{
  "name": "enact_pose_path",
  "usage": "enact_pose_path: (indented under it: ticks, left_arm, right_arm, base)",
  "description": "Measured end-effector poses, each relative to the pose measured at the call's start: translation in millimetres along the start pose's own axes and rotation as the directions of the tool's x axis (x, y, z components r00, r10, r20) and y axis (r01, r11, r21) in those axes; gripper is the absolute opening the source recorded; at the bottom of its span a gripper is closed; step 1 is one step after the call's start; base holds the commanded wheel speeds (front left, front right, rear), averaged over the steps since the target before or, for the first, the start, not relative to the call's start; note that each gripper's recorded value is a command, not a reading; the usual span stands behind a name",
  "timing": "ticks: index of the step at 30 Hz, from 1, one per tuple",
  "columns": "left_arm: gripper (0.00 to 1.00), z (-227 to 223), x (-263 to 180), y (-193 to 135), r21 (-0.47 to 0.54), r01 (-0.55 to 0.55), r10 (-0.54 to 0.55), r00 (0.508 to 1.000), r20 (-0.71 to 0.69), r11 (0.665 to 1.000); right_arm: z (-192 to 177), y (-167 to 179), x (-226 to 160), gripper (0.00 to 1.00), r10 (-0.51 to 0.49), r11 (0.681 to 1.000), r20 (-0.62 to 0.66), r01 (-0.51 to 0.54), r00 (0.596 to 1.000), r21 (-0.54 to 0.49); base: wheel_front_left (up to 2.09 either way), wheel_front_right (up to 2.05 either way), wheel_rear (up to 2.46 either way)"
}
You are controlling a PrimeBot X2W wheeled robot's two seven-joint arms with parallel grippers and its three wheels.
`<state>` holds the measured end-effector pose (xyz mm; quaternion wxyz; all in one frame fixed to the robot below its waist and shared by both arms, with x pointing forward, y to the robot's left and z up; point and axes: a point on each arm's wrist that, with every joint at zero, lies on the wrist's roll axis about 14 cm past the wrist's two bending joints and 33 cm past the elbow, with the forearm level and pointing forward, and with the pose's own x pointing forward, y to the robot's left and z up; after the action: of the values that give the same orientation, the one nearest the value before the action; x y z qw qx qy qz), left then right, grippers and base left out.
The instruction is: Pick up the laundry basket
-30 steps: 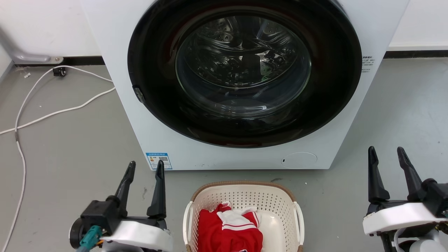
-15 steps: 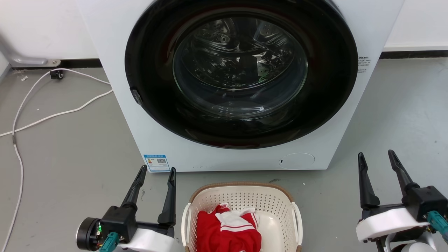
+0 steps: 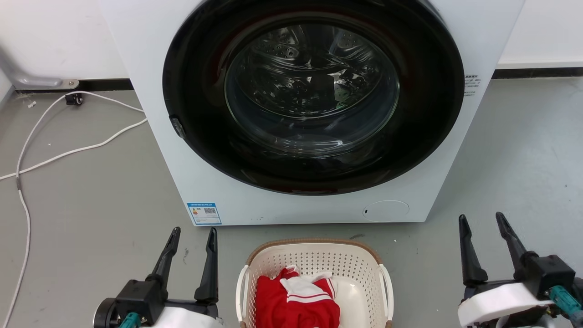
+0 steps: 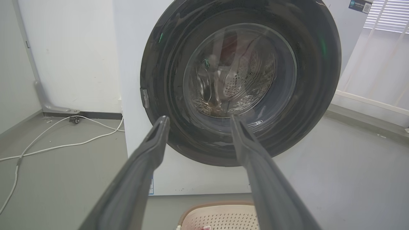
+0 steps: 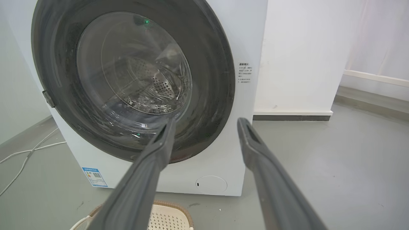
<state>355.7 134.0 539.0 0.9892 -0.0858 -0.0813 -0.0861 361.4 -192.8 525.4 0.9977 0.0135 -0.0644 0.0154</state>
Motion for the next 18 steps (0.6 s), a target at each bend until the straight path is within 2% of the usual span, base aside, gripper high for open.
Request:
enact_pose_path:
  ticks: [11,18]
  left_arm:
    - [1.00,-21.0,-5.8,-11.3,0.074,0.065,-0.061,0.996,-0.060,0.995]
    - [1.00,-25.7,-6.9,-6.9,0.081,0.058,-0.052,0.996,-0.074,0.995]
  right_arm:
    - [-9.7,4.8,-3.8,1.00,0.021,0.999,-0.025,-0.022,0.999,-0.049]
    - [-12.8,6.4,-2.6,1.00,0.028,0.998,-0.033,-0.030,0.999,-0.059]
  base:
    - [0.00,0.00,0.00]
    - [0.00,0.00,0.00]
